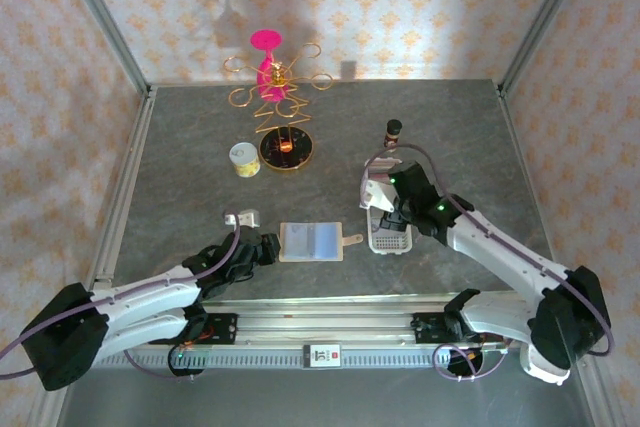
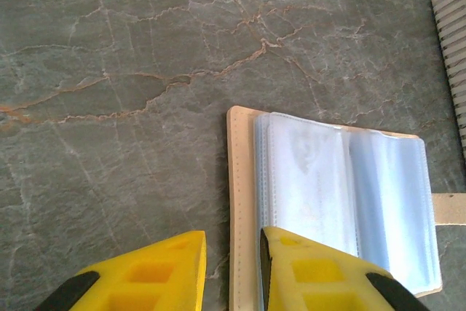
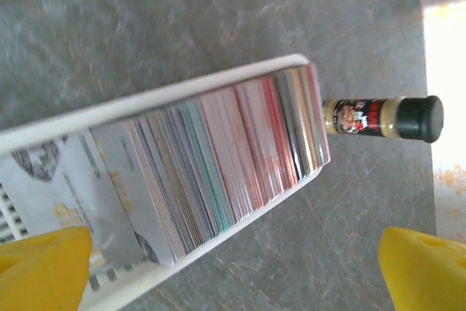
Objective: Put the credit cards into the card holder
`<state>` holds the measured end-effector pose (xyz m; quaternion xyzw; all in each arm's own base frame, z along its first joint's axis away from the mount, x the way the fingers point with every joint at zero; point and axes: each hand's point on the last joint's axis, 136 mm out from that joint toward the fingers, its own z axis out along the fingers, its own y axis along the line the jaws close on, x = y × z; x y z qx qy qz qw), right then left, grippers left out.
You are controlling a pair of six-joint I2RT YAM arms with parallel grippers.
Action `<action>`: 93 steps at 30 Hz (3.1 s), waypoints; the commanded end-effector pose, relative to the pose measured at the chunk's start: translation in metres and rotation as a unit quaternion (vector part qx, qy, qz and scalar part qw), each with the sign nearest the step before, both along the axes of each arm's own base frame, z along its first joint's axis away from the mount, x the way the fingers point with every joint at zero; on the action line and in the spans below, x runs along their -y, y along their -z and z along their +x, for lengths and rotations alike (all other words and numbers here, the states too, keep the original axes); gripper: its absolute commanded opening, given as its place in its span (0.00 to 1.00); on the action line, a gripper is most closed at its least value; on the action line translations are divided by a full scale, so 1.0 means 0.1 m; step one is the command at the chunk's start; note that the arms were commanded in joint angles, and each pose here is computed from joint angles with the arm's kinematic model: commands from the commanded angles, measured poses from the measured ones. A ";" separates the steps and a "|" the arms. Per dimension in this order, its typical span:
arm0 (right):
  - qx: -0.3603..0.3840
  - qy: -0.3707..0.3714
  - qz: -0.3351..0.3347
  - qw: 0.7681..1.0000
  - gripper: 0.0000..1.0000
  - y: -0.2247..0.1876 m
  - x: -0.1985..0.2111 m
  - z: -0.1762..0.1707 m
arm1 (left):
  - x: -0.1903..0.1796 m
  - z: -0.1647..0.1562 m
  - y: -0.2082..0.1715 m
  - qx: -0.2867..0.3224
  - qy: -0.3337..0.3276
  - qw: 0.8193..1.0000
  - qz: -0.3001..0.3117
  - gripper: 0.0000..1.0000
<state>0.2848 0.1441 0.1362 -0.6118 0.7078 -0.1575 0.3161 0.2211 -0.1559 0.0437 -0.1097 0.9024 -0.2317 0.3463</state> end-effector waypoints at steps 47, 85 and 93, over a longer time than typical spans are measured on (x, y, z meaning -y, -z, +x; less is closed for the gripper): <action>0.013 -0.029 -0.125 0.992 0.80 0.65 -0.02 0.21 | 0.00 0.00 0.01 0.004 0.006 1.000 0.004 0.27; -0.060 -0.024 0.000 0.998 0.10 0.29 -0.18 -0.27 | 0.14 0.04 -0.02 -0.007 0.033 0.999 0.015 0.64; -0.127 -0.012 0.165 0.978 0.00 -0.17 -0.54 -0.61 | 0.24 0.06 -0.03 -0.018 0.057 0.998 0.024 0.69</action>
